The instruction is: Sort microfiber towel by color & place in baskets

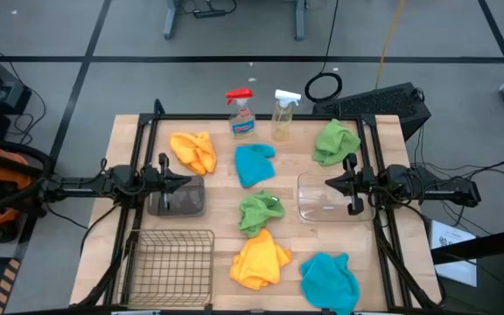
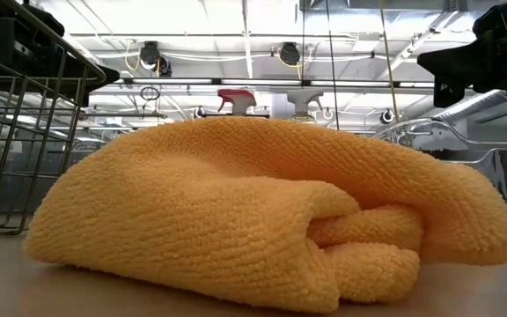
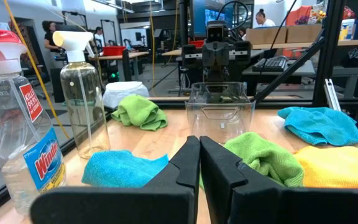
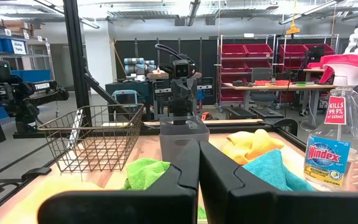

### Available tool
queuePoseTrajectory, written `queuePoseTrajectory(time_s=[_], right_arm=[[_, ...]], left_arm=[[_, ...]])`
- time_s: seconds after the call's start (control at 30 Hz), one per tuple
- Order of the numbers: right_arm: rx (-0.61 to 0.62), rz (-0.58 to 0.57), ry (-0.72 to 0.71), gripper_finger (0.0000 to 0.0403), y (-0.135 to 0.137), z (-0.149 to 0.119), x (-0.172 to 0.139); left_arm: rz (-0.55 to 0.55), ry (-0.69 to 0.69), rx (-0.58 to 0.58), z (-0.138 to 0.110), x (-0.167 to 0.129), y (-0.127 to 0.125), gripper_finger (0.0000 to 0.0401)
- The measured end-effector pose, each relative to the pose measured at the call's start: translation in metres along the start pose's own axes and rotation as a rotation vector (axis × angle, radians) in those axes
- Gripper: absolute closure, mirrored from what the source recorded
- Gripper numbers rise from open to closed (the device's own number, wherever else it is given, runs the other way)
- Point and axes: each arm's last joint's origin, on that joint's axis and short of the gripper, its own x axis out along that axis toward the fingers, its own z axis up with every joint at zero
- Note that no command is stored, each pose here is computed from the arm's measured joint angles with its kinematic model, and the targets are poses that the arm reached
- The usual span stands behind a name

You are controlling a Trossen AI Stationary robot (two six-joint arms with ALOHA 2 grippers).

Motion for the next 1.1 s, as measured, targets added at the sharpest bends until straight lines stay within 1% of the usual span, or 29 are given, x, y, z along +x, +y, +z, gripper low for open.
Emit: queuePoseTrajectory(time_s=[0.33,0.47,0.5,1.1], right_arm=[[0.000,0.000,0.000,0.0403,0.0000,-0.0001,0.0000],[0.000,0.000,0.000,0.0403,0.0000,0.0000,0.0000],[0.000,0.000,0.000,0.0403,0.0000,-0.0001,0.0000],[0.000,0.000,0.000,0.0403,0.0000,0.0000,0.0000]], left_arm=[[0.000,0.000,0.003,0.0001,0.0000,0.0000,0.0381],[0.008,0.000,0.099,0.0001,0.0000,0.0002,0.0381],[0.008,0.000,0.107,0.0001,0.0000,0.0002,0.0381],[0.010,0.000,0.104,0.0000,0.0000,0.0003,0.0381]])
